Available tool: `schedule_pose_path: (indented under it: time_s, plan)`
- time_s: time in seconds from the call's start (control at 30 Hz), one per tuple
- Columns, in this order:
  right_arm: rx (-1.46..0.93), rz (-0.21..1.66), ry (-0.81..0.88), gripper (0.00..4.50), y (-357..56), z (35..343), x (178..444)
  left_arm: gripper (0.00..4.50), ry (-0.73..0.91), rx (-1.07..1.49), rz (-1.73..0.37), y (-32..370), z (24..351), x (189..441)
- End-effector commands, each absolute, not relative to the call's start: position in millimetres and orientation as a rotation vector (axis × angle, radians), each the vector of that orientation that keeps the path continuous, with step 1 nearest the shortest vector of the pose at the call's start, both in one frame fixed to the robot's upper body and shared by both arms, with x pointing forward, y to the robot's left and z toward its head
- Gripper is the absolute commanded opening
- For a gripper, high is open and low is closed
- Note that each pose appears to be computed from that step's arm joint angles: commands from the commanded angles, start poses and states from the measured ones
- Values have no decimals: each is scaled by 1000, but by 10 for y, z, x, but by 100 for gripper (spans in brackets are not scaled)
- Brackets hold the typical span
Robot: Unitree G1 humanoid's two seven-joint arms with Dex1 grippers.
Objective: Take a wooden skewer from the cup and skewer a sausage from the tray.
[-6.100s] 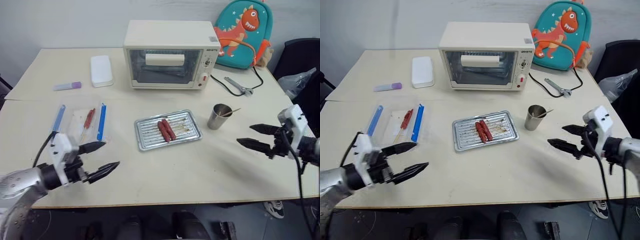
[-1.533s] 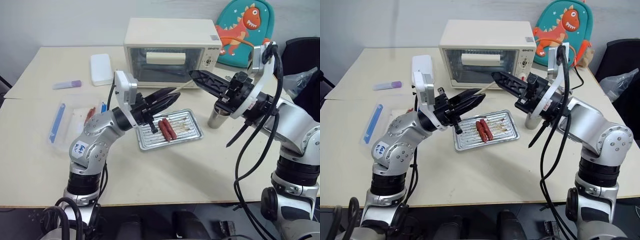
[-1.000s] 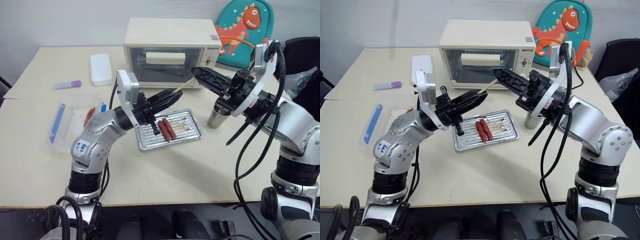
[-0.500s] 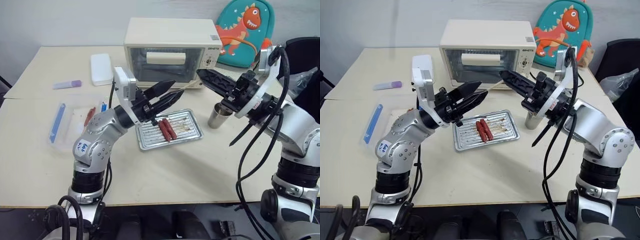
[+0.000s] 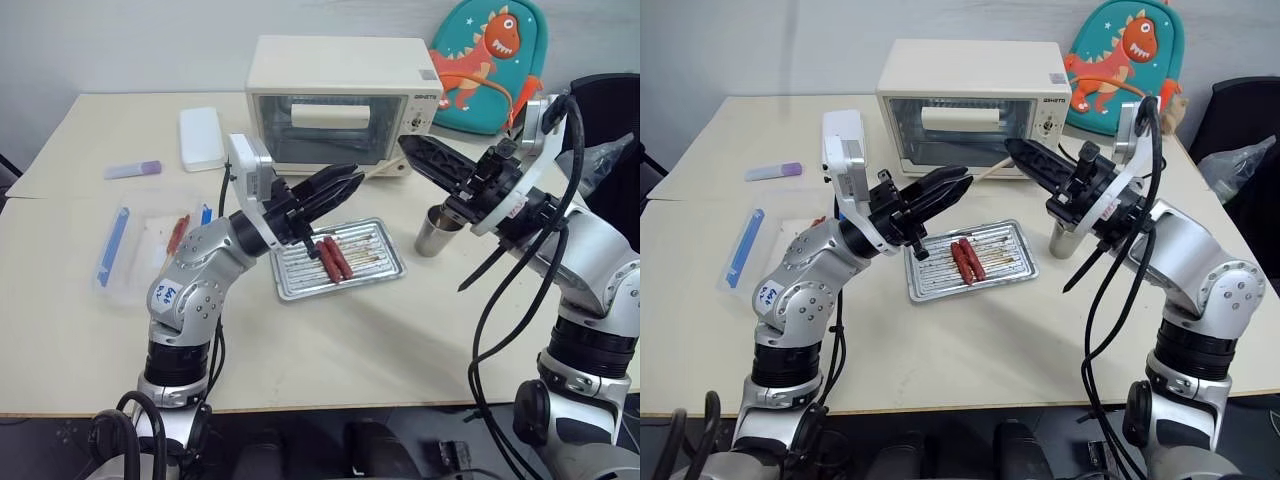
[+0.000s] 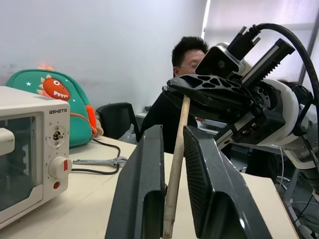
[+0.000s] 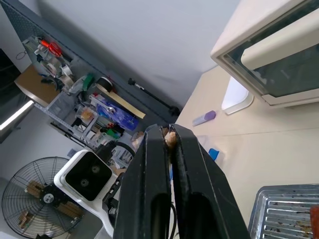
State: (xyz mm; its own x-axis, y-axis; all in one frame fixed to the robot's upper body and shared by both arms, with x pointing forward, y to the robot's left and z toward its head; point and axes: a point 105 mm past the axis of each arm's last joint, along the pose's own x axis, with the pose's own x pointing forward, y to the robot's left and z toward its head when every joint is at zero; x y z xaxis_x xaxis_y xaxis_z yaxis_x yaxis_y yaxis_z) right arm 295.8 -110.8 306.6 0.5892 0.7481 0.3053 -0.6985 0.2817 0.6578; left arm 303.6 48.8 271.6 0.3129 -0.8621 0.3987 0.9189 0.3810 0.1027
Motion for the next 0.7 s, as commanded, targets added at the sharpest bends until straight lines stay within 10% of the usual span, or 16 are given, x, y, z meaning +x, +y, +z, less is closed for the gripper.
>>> schedule_pose_path:
  time_s: [0.03,0.17,0.47,0.7]
  plan:
    - [838,1002,-4,0,-1146,3208,2859,79,-474,-134,-1207,458,2806,2959]
    - [835,1012,-6,0,-1134,3217,2851,79,-468,-129,-1219,434,2793,2949]
    - [830,1025,-6,0,-1105,3211,2828,279,-465,-118,-1228,444,2788,2955]
    - [828,1020,-4,0,-1111,3192,2820,279,-478,-125,-1231,447,2819,2967]
